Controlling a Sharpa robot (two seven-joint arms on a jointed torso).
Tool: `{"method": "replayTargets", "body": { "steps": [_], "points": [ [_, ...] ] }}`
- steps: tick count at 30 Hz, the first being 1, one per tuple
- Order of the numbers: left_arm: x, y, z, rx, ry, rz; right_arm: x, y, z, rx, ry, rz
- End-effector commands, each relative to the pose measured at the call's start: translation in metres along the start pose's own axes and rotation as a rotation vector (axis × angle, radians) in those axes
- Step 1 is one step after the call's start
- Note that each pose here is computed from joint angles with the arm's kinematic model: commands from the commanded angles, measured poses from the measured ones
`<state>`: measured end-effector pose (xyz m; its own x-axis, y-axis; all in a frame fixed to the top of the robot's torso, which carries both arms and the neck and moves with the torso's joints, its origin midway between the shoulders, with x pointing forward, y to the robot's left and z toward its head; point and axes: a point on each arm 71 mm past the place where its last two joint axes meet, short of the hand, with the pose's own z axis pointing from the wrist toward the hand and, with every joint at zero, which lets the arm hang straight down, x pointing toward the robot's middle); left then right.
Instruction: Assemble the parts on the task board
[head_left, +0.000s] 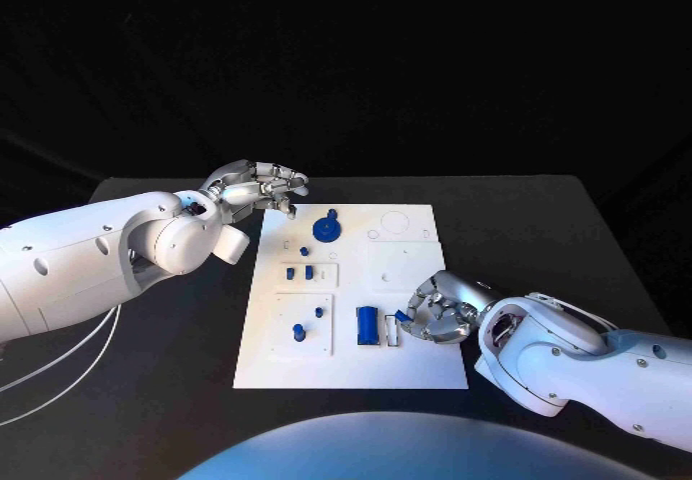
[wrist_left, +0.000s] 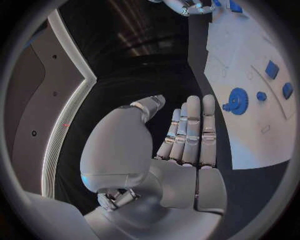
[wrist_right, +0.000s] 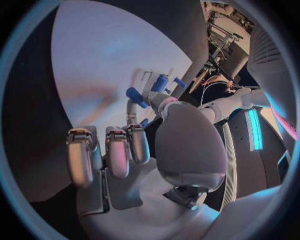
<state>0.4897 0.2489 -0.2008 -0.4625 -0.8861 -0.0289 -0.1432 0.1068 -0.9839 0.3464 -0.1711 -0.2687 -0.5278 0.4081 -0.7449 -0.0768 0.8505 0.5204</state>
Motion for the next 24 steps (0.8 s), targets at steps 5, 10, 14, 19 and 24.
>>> {"method": "replayTargets", "body": {
  "steps": [5, 10, 14, 19, 24],
  "points": [
    [0.0040, -0.0016, 0.0011, 0.011, 0.021, -0.005, 0.010, 0.004, 0.007, 0.016, 0.065, 0.059],
    [0.0044, -0.0017, 0.0011, 0.010, 0.023, -0.006, 0.015, 0.005, 0.009, 0.021, 0.086, 0.060],
    [0.0042, -0.0016, 0.0009, 0.009, 0.023, -0.006, 0.017, 0.005, 0.011, 0.024, 0.095, 0.059],
    [0.0043, -0.0016, 0.0008, 0.009, 0.024, -0.006, 0.018, 0.006, 0.011, 0.027, 0.103, 0.056],
    [0.0042, -0.0016, 0.0007, 0.009, 0.024, -0.006, 0.018, 0.005, 0.012, 0.032, 0.102, 0.051]
  ]
}}
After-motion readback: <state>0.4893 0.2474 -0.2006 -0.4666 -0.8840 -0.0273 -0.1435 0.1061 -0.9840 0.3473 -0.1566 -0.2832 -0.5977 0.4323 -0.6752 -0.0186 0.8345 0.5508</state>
